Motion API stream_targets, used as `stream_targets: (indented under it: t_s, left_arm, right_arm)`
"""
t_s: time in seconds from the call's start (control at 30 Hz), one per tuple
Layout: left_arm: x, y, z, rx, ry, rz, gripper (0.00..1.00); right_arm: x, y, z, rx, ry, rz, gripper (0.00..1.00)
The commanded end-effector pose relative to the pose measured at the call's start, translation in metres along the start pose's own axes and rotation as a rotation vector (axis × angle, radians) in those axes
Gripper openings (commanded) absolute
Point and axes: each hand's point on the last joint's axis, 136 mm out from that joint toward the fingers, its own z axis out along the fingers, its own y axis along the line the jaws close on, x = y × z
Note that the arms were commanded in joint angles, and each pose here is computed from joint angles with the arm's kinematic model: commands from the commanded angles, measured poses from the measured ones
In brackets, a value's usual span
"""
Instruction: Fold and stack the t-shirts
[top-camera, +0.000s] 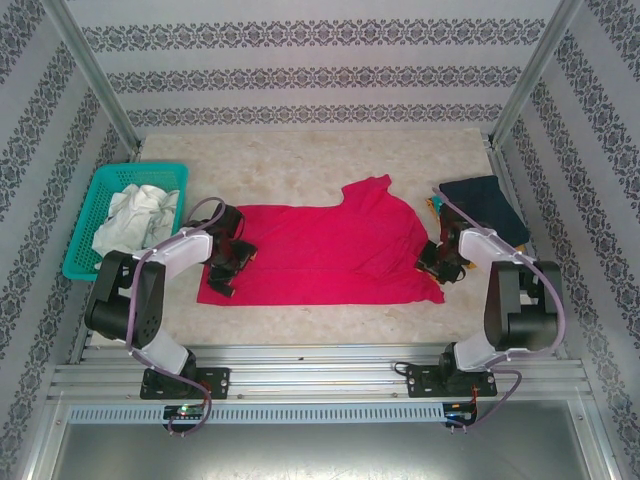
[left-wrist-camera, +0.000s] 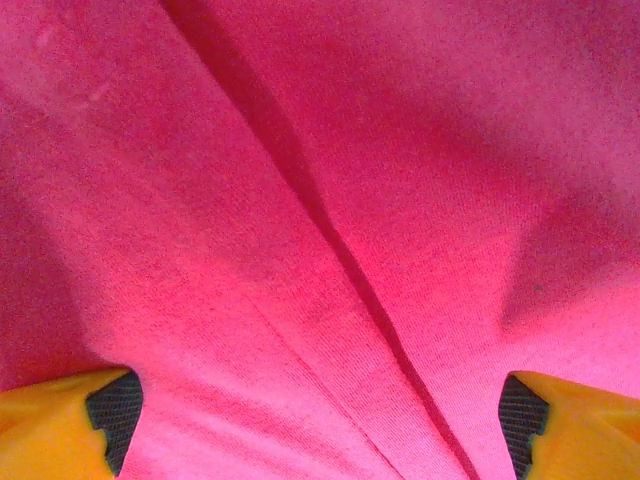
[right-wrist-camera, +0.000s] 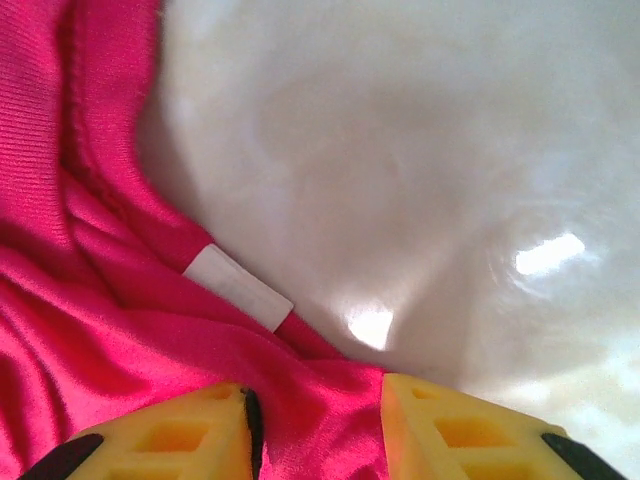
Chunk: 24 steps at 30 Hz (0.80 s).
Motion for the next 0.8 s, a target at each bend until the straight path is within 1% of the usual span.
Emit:
stream_targets:
  t_s: [0.0,0.07,0.17,0.27,0.33,0.4,0.5,0.63,0.7,0.77]
  left_arm:
    - [-0.006,0.007,-0.013,-0.068,-0.05,0.038,0.98]
    - [-0.013,-0.012,-0.026,-0.049,-0.084,0.075,1.0]
    - [-0.026,-0.043,-0.043,-0.021,-0.131,0.112,1.0]
    - [-0.042,-0.071,-0.05,-0.005,-0.162,0.112,1.0]
    - [-0.058,-0.082,-0.051,-0.016,-0.185,0.076,1.0]
    - [-0.075,-0.093,-0.052,-0.026,-0.218,0.045,0.92]
    - [-0.098,-0.107,-0.05,-0.046,-0.246,0.018,0.85]
    - [-0.122,-0.116,-0.05,-0.115,-0.302,0.009,0.69]
    - [-0.133,-0.116,-0.045,-0.152,-0.312,-0.003,0.61]
    - [-0.141,-0.118,-0.041,-0.169,-0.31,-0.004,0.57]
  right_arm:
    - [-0.022,0.015,-0.033,-0.042,-0.124,-0.051,0.43]
    - [-0.035,0.028,-0.049,-0.073,-0.175,-0.093,0.49]
    - [-0.052,0.055,-0.069,-0.127,-0.234,-0.164,0.56]
    - [-0.06,0.081,-0.078,-0.167,-0.26,-0.218,0.59]
    - [-0.061,0.096,-0.079,-0.181,-0.264,-0.245,0.6]
    - [-0.06,0.108,-0.078,-0.191,-0.258,-0.261,0.61]
    - [-0.057,0.12,-0.078,-0.207,-0.246,-0.276,0.61]
    - [-0.054,0.129,-0.071,-0.216,-0.228,-0.286,0.61]
    - [-0.052,0.13,-0.066,-0.211,-0.21,-0.284,0.62]
    - [-0.053,0.132,-0.063,-0.211,-0.204,-0.278,0.62]
